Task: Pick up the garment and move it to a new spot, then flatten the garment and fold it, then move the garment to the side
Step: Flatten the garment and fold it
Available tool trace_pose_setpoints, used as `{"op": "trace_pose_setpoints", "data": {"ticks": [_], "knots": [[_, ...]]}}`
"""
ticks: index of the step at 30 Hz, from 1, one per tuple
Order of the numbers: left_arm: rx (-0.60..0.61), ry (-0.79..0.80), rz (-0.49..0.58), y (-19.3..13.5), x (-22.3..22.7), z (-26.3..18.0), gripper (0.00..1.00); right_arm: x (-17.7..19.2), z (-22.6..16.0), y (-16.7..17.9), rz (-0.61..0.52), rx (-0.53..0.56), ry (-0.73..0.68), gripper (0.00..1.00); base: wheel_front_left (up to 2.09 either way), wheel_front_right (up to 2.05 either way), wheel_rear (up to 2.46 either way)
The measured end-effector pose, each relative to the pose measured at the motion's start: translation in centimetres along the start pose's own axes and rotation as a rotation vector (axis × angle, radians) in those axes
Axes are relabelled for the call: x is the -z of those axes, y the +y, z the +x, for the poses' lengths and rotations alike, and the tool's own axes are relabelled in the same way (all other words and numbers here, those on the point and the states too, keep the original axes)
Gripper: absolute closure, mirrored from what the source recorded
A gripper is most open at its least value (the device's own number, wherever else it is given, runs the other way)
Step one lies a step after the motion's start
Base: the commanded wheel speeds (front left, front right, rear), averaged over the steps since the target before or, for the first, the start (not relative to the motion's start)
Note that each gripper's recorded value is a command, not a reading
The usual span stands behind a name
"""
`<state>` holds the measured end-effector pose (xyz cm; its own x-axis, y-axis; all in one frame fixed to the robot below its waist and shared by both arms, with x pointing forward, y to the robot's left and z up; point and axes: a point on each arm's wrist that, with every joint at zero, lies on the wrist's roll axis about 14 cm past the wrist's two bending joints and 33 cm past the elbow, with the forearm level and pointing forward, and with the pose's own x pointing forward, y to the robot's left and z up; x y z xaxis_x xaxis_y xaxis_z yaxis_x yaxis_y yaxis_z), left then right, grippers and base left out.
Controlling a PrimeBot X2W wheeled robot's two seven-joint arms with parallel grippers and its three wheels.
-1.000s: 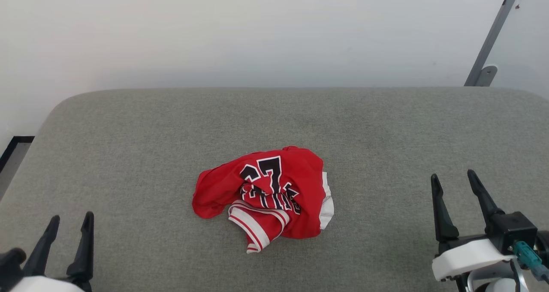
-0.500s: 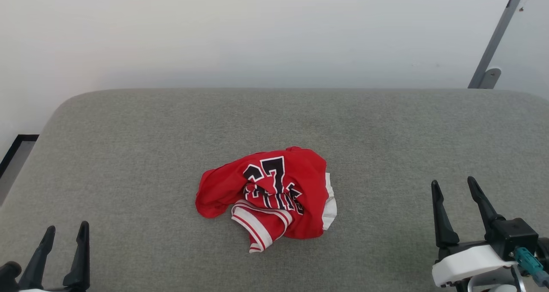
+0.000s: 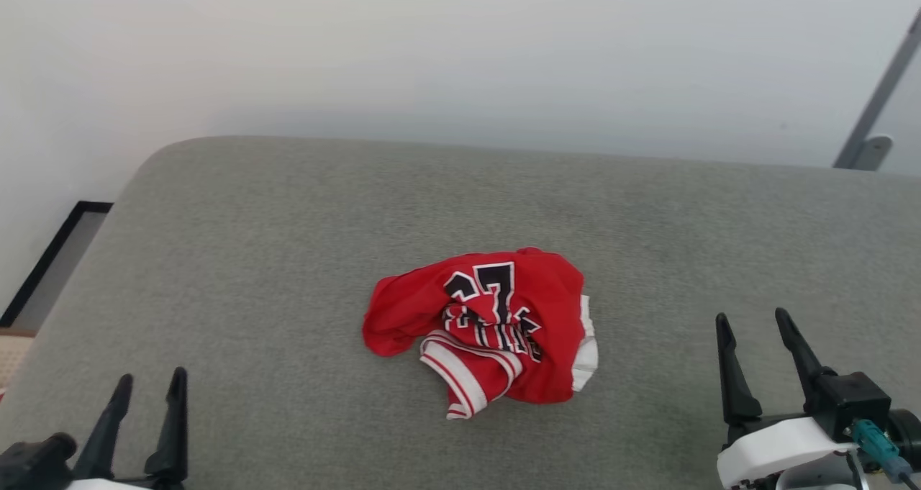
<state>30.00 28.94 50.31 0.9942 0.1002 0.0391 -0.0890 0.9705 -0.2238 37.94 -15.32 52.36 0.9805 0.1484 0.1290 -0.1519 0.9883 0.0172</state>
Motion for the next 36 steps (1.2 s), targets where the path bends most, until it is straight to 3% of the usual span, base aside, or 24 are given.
{"op": "trace_pose_setpoints", "data": {"ticks": [11, 22, 33, 34, 35, 36], "knots": [[-0.032, -0.029, -0.033, -0.2, -0.1, -1.2, 0.00, 2.1, 1.9, 2.9, 0.016, -0.101, 0.109, 0.00, 0.00, 0.00, 0.00], [-0.064, -0.017, -0.055, -0.6, 0.4, -0.9, 0.00, 10.1, 4.3, 6.5, -0.107, -0.300, 0.548, 0.00, 0.00, 0.00, 0.00], [-0.102, 0.005, -0.072, -0.2, 0.9, -0.1, 0.00, 16.3, 4.3, 9.2, -0.246, -0.450, 0.948, 0.00, 0.00, 0.00, 0.00], [-0.107, 0.004, -0.078, -0.1, 0.9, -0.1, 0.00, 16.5, 4.3, 9.3, -0.250, -0.455, 0.977, 0.10, 0.00, 0.00, 0.00], [-0.110, 0.004, -0.079, 0.0, 0.9, -0.1, 0.00, 16.7, 4.3, 9.4, -0.248, -0.458, 1.006, 0.46, 0.00, 0.00, 0.00], [-0.111, 0.004, -0.078, 0.0, 0.9, 0.0, 0.00, 16.8, 4.3, 9.5, -0.262, -0.464, 1.025, 0.69, 0.00, 0.00, 0.00]]}}
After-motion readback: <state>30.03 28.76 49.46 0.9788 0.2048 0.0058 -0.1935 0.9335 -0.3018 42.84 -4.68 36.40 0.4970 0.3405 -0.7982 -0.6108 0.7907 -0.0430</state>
